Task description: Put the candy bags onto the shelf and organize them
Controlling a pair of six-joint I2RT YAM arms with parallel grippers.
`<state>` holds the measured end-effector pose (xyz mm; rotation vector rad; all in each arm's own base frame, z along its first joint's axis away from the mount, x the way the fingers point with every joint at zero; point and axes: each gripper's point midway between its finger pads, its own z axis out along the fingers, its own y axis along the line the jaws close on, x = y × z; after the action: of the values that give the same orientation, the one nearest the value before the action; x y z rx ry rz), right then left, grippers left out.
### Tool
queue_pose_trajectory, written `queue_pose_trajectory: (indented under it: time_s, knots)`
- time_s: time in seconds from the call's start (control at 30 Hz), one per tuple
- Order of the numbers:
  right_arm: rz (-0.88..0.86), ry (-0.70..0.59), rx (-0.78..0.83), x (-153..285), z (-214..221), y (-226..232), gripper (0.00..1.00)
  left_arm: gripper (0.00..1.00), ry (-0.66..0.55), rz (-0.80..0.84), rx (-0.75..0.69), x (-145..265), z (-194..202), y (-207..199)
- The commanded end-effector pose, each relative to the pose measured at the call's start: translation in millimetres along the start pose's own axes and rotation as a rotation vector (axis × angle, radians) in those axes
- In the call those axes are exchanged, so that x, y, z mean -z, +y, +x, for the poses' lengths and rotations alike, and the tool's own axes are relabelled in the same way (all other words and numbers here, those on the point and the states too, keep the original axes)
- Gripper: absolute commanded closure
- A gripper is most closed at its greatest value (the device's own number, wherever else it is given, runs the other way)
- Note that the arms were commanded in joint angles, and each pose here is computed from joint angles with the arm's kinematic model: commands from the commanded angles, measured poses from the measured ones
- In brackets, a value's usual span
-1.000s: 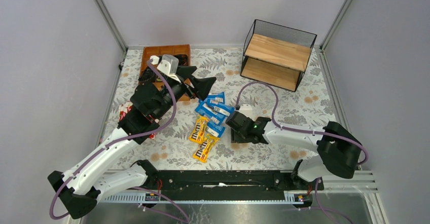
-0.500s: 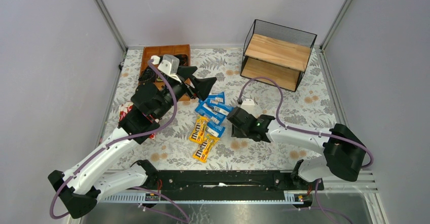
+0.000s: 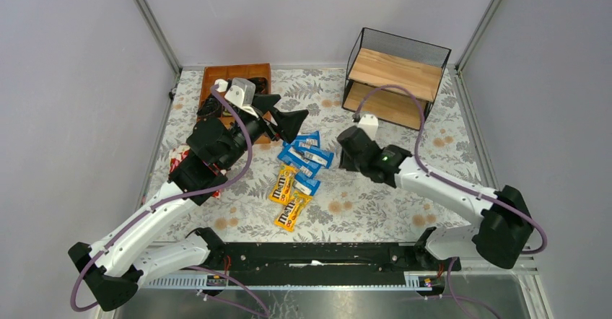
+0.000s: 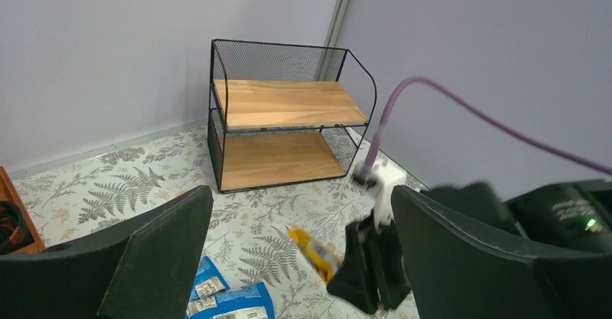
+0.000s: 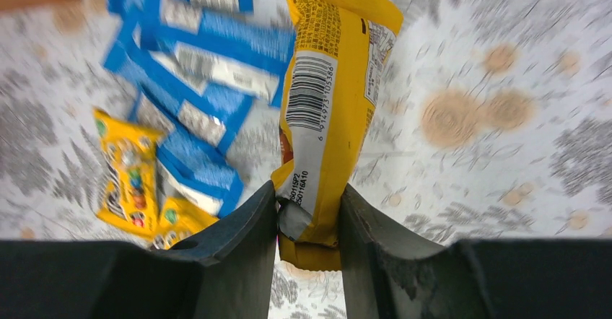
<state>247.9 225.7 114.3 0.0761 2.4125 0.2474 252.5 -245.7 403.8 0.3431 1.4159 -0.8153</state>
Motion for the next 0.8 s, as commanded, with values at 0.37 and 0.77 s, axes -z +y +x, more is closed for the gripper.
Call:
queue_pose_trajectory:
  time_s: [0.37, 0.77]
  knots:
    - [0.256, -0.457, 0.053, 36, -247, -55, 0.60, 0.01, -0.055, 0.023, 0.002, 0, -15, -6]
    - [0.645, -0.264, 0.174, -19, -299, -186, 0.63, 0.01, -0.035, 0.030, 0.010, -5, -8, -7]
